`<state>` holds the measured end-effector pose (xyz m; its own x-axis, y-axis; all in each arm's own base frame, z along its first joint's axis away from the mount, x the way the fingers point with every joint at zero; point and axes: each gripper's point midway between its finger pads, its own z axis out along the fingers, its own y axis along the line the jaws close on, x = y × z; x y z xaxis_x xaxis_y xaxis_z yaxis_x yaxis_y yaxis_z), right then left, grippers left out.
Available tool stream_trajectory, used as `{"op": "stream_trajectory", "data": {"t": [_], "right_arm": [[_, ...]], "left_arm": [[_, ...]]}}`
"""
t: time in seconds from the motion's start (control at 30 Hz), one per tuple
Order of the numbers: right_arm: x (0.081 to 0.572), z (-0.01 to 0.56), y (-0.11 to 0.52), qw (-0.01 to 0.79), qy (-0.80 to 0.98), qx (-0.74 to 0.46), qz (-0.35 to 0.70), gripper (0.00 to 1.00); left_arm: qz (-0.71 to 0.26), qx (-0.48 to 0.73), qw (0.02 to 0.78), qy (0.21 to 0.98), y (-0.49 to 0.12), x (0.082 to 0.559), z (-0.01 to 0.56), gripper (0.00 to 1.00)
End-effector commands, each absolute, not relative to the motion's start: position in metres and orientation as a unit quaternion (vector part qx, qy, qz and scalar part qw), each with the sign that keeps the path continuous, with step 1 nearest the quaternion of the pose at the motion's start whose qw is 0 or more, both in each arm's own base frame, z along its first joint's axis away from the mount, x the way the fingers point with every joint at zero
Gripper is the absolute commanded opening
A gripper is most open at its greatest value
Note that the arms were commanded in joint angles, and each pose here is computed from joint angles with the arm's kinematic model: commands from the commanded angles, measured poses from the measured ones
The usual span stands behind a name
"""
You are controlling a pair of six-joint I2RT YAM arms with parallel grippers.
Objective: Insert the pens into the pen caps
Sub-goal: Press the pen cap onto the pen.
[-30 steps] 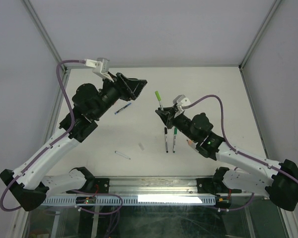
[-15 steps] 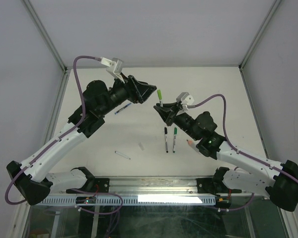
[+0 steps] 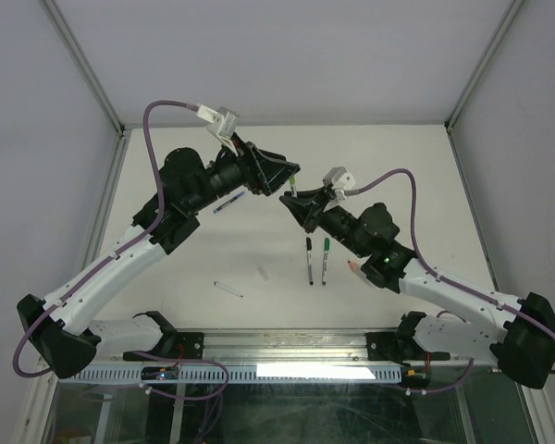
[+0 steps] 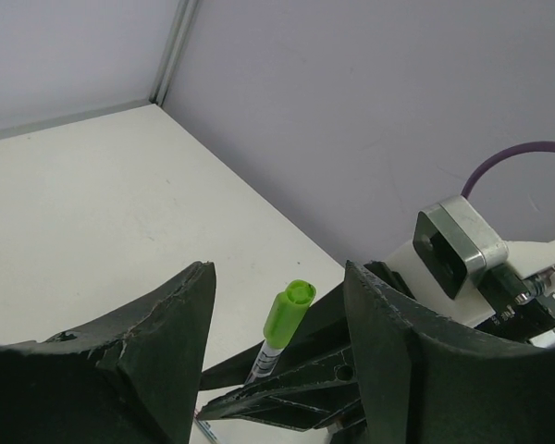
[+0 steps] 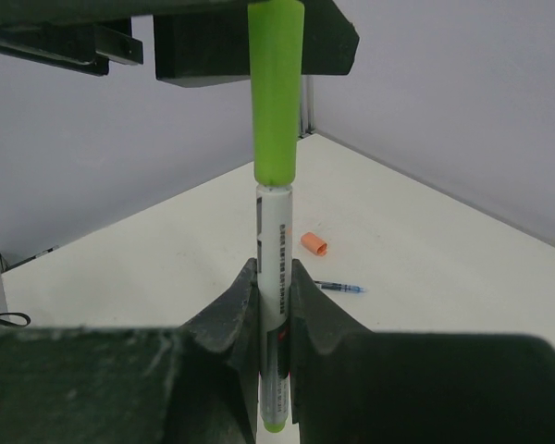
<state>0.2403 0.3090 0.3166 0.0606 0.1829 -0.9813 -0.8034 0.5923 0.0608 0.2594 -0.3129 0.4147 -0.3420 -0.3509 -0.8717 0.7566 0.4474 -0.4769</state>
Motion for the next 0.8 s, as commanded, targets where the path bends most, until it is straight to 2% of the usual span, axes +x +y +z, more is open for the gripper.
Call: {"op": "stream_trajectory", "data": {"t": [0.0, 0.13, 0.3, 0.53, 0.63, 0.77], "right_arm": [[0.24, 0.353, 0.311, 0.695, 0.553, -0.248, 0.387, 0.0], [0.241, 0.356, 0.312, 0.691, 0.557, -0.244, 0.391, 0.0], [0.24, 0.357, 0.315, 0.684, 0.561, -0.245, 0.397, 0.0], [0.241, 0.354, 0.317, 0.667, 0.581, -0.245, 0.397, 0.0], [0.244, 0.357, 0.316, 0.654, 0.601, -0.222, 0.402, 0.0], [0.253, 0.363, 0.315, 0.629, 0.637, -0.169, 0.413, 0.0]], "left_arm": [[-0.522, 0.173, 0.581, 0.601, -0.311, 0.251, 0.452, 0.57], [-0.52, 0.174, 0.577, 0.605, -0.313, 0.253, 0.447, 0.52], [-0.517, 0.175, 0.576, 0.609, -0.315, 0.256, 0.444, 0.4], [-0.512, 0.181, 0.575, 0.611, -0.317, 0.257, 0.44, 0.14], [-0.51, 0.183, 0.573, 0.615, -0.317, 0.258, 0.437, 0.0], [-0.508, 0.189, 0.566, 0.621, -0.319, 0.258, 0.433, 0.0]]}}
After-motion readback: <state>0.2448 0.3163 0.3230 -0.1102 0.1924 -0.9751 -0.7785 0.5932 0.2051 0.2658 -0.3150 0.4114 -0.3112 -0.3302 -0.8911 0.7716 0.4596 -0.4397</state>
